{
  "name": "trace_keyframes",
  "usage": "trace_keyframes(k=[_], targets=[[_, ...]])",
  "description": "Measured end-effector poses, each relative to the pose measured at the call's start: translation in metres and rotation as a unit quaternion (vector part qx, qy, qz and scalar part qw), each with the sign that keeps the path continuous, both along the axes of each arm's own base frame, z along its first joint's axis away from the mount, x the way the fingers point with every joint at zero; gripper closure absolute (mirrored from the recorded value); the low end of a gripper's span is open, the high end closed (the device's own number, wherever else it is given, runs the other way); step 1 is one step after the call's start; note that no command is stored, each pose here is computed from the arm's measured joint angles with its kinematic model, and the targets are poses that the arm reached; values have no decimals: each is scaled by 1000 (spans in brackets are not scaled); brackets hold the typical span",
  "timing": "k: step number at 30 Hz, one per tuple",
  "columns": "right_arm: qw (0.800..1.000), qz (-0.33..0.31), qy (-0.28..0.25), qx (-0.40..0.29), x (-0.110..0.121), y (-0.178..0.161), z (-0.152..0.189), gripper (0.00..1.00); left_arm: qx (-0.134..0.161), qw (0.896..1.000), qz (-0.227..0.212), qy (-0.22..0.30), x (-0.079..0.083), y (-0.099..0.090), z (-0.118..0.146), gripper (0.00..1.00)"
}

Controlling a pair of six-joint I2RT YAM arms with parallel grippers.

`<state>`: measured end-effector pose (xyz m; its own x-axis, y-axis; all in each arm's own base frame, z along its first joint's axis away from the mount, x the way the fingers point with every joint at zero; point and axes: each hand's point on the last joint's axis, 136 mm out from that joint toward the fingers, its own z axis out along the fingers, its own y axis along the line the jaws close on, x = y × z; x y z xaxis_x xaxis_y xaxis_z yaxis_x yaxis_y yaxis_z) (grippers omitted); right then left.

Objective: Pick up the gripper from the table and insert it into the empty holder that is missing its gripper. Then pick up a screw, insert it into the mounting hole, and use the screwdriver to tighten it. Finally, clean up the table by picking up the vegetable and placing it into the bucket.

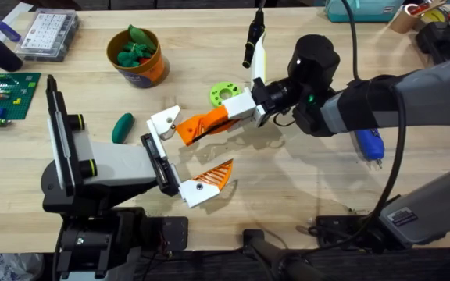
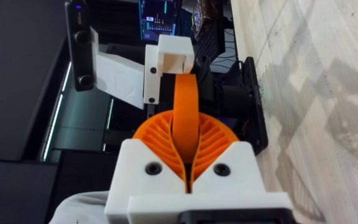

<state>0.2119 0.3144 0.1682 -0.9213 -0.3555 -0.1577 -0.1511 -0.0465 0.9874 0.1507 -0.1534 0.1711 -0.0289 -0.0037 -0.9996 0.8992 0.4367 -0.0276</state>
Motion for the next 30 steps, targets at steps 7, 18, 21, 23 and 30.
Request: trace_keyframes(k=[7,18,21,23,30], targets=[[1000,1,9,-5,-1,0,-2,983,0,999,5,35,1,1,-10,14],[1000,-2,9,-5,0,0,-2,983,0,999,5,45,0,1,-13,14],[1000,-2,9,-5,0,0,-2,983,0,999,5,45,0,1,-13,14],[1000,-9,9,-6,2,1,-2,983,0,999,5,45,0,1,-13,14],[1000,-15,8,-6,4,3,-2,983,0,999,7,45,1,1,-13,14]])
